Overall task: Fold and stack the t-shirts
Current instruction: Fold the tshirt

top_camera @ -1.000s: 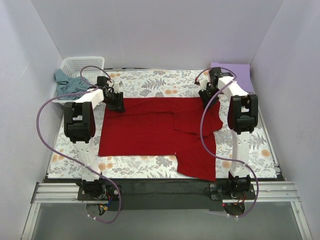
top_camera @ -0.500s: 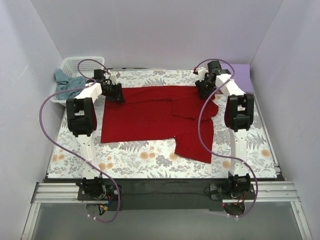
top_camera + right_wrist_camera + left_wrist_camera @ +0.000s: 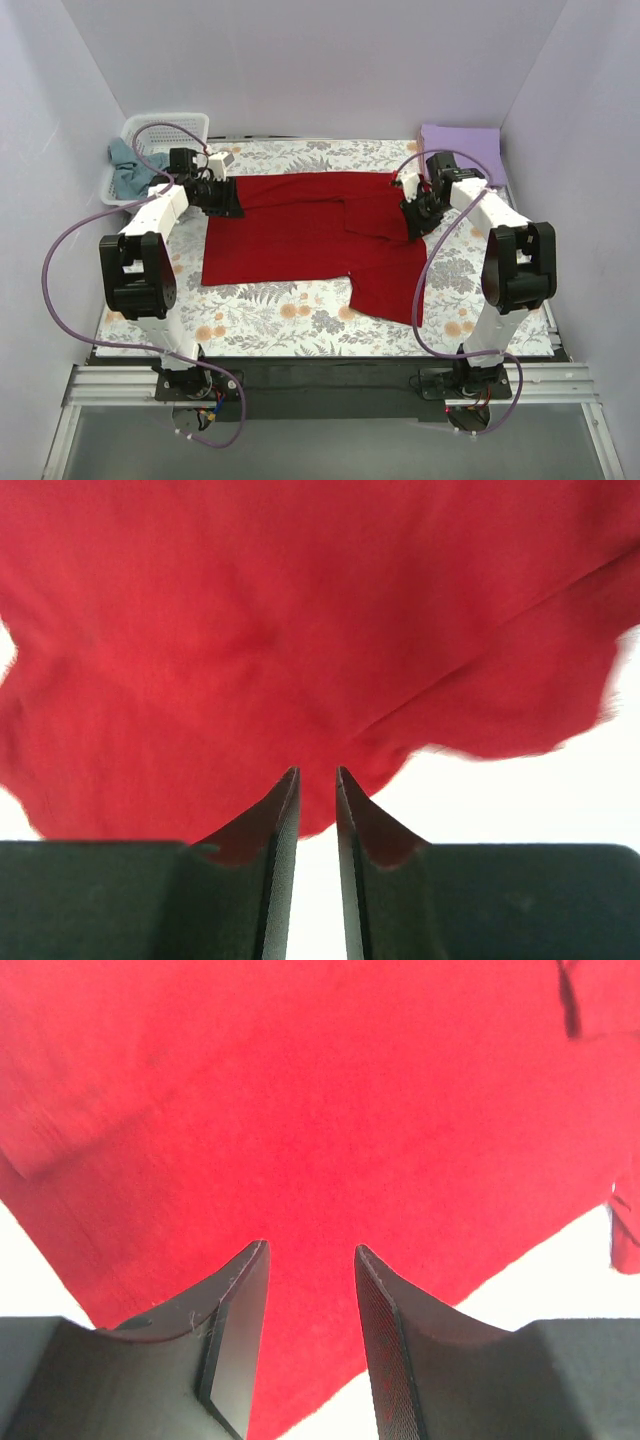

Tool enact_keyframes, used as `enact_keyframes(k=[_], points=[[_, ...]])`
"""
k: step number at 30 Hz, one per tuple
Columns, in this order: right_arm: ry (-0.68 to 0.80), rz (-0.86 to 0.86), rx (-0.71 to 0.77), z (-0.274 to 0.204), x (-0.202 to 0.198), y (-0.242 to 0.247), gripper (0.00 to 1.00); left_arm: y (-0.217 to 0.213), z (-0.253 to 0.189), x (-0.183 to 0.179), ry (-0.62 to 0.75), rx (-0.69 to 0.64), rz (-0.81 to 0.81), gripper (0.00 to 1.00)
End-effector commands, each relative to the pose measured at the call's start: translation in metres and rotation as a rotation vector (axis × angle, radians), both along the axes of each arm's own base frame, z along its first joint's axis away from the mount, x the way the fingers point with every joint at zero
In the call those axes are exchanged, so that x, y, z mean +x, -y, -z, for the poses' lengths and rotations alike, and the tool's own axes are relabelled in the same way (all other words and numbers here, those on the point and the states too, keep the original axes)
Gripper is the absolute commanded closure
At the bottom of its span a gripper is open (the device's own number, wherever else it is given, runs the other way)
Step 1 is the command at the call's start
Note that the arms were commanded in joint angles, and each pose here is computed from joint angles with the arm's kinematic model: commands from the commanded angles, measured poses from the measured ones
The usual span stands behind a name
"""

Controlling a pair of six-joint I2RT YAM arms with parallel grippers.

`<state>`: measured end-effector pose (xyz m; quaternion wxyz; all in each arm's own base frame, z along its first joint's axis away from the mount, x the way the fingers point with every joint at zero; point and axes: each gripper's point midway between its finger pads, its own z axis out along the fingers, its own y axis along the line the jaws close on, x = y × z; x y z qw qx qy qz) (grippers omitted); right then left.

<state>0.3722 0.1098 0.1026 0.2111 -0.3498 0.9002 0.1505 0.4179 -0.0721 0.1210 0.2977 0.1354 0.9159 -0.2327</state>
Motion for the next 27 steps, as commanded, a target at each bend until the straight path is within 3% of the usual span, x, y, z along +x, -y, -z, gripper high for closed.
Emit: enact_keyframes(k=[1, 8, 14, 17, 19, 22, 24, 27], points=[[-0.118, -0.053, -0.045, 0.029, -0.045, -0.003, 0.75, -0.002, 0.000, -0.023, -0.008, 0.004, 0.008, 0.62], [-0.152, -0.049, -0.159, 0.073, -0.069, 0.009, 0.76, -0.008, 0.006, -0.045, -0.006, 0.046, -0.004, 0.62], [-0.286, -0.133, -0.282, 0.109, -0.139, 0.014, 0.80, -0.014, -0.002, -0.053, 0.021, 0.085, -0.007, 0.62], [-0.330, -0.272, -0.306, 0.106, -0.188, 0.004, 0.80, -0.014, -0.005, -0.058, 0.032, 0.089, 0.003, 0.62], [-0.258, -0.313, -0.265, 0.085, -0.180, -0.010, 0.79, -0.013, -0.003, -0.063, 0.029, 0.089, 0.008, 0.62], [-0.281, -0.359, -0.164, 0.053, -0.177, -0.036, 0.78, -0.015, -0.002, -0.068, 0.022, 0.104, 0.021, 0.62], [-0.336, -0.374, -0.150, 0.044, -0.181, -0.039, 0.78, -0.015, -0.001, -0.072, 0.017, 0.109, 0.031, 0.62], [-0.264, -0.363, -0.145, 0.032, -0.158, -0.037, 0.74, -0.014, -0.001, -0.076, 0.011, 0.109, 0.055, 0.61]])
